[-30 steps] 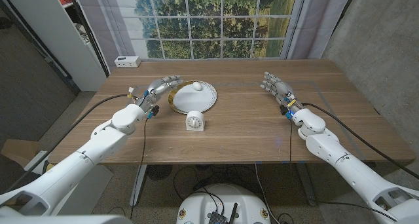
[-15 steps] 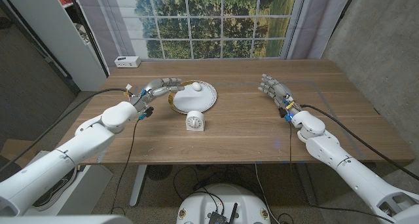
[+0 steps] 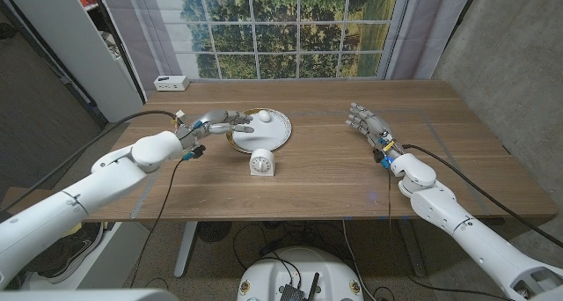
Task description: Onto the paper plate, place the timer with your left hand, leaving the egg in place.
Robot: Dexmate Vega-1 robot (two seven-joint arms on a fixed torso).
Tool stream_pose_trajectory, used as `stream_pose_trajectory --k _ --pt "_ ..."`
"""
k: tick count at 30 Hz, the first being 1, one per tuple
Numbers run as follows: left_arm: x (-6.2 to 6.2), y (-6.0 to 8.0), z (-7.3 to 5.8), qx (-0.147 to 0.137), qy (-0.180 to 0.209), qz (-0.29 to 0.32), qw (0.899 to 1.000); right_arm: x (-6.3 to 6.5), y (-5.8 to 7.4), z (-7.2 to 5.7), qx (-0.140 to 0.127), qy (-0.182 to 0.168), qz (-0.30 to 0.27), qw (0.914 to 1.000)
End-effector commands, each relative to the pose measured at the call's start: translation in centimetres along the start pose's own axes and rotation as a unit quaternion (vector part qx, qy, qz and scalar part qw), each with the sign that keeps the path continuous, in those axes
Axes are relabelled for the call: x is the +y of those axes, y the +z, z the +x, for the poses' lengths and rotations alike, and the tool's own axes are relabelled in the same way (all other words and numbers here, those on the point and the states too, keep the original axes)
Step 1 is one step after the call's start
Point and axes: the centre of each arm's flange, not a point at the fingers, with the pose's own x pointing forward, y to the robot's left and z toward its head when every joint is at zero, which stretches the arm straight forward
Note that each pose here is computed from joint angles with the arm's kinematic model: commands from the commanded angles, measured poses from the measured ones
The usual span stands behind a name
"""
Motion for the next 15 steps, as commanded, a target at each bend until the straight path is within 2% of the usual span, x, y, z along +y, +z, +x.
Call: stream_pose_trajectory --k 1,10,12,13,15 --pt "-0.2 3.6 -1.6 0.038 -0.053 0.137 0.988 0.3 -0.1 -1.3 -0.003 0.000 -0.001 1.0000" --pt "0.1 6.6 -2.5 0.061 -0.089 0.240 0.965 0.3 0.1 -2.4 -0.002 0.001 -0.004 1.0000" --pt "0.3 7.5 -2.6 0.070 -0.103 0.276 0.953 0.1 0.2 -2.7 0.000 0.001 -0.006 1.0000" --pt "0.3 7.5 -2.6 0.071 -0.103 0.277 0.953 0.1 0.2 -2.7 0.000 0.001 -0.006 1.0000" --pt "0.3 8.4 -2.3 0.080 -0.114 0.312 0.940 -0.1 0.2 -2.9 0.001 0.001 -0.005 1.0000"
